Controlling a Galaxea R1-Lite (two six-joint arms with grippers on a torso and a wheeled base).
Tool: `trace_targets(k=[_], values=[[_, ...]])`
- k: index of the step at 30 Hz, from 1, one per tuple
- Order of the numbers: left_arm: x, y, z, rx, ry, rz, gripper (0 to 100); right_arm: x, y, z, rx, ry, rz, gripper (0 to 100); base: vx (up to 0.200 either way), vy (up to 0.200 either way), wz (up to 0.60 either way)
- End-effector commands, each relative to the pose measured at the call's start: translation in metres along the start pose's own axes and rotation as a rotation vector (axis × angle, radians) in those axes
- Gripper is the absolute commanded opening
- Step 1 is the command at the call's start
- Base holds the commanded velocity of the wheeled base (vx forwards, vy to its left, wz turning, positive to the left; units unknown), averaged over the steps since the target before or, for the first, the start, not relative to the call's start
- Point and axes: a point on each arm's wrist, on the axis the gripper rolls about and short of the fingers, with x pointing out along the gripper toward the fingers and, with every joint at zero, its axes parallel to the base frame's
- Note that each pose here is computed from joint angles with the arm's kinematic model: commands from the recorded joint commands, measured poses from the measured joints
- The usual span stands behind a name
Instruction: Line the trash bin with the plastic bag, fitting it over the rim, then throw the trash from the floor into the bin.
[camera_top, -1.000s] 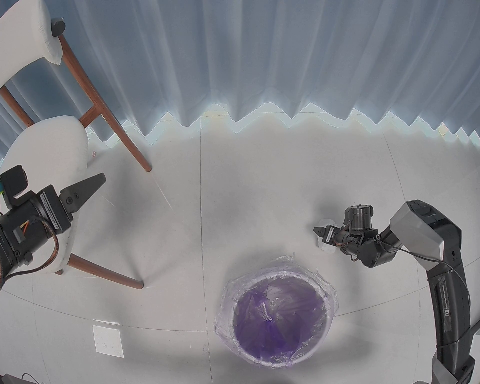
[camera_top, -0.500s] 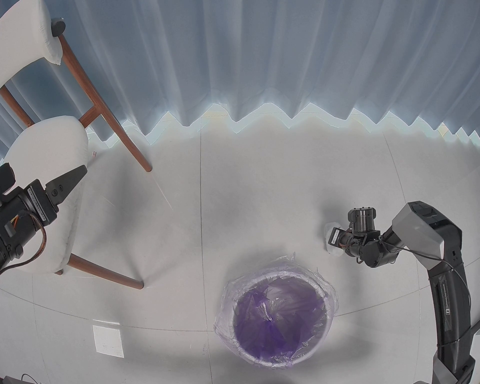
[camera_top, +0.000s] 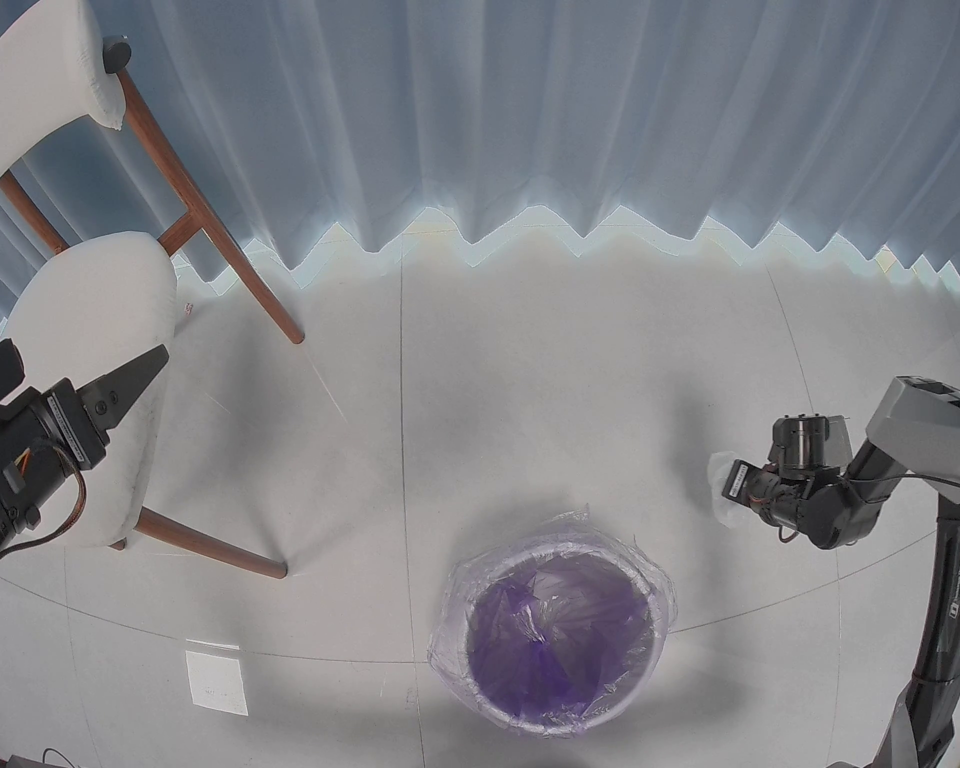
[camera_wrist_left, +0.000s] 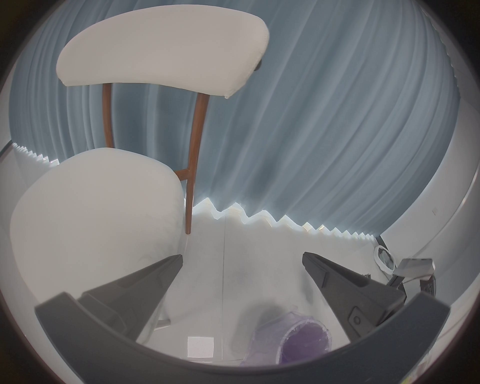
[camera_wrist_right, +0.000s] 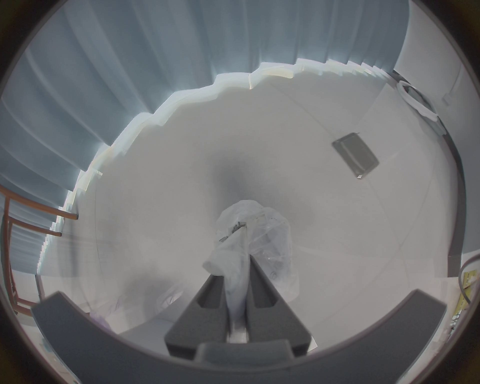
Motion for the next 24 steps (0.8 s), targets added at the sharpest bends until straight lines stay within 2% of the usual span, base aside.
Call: trace_targets(k=[1,3,10,11,13,19,24], values=[[-0.012,0.001,-0.007,0.034,0.014,-0.051,100,-0.078,-0.017,0.019,0.035,-0.100,0.025,0,0.000,0.000,0.00],[-0.013,0.001,-0.006,0.033,0.010,-0.054,100,-0.089,-0.017,0.017,0.035,-0.102,0.031,0,0.000,0.000,0.00],[-0.021,0.000,-0.002,0.028,-0.024,-0.055,100,-0.173,-0.017,0.008,0.026,-0.154,0.074,0,0.000,0.000,0.00],[-0.021,0.000,-0.002,0.028,-0.024,-0.055,100,-0.173,-0.017,0.008,0.026,-0.154,0.074,0,0.000,0.000,0.00],[-0.025,0.000,-0.002,0.022,-0.031,-0.059,100,-0.195,-0.016,-0.003,0.016,-0.157,0.101,0,0.000,0.000,0.00],[-0.039,-0.004,0.001,-0.099,-0.057,-0.111,100,-0.242,-0.021,-0.030,-0.006,-0.173,0.156,0,-0.200,0.000,0.00],[-0.046,-0.003,-0.007,-0.123,-0.047,-0.120,100,-0.258,-0.033,-0.052,-0.010,-0.145,0.141,0,-0.200,0.000,0.00]])
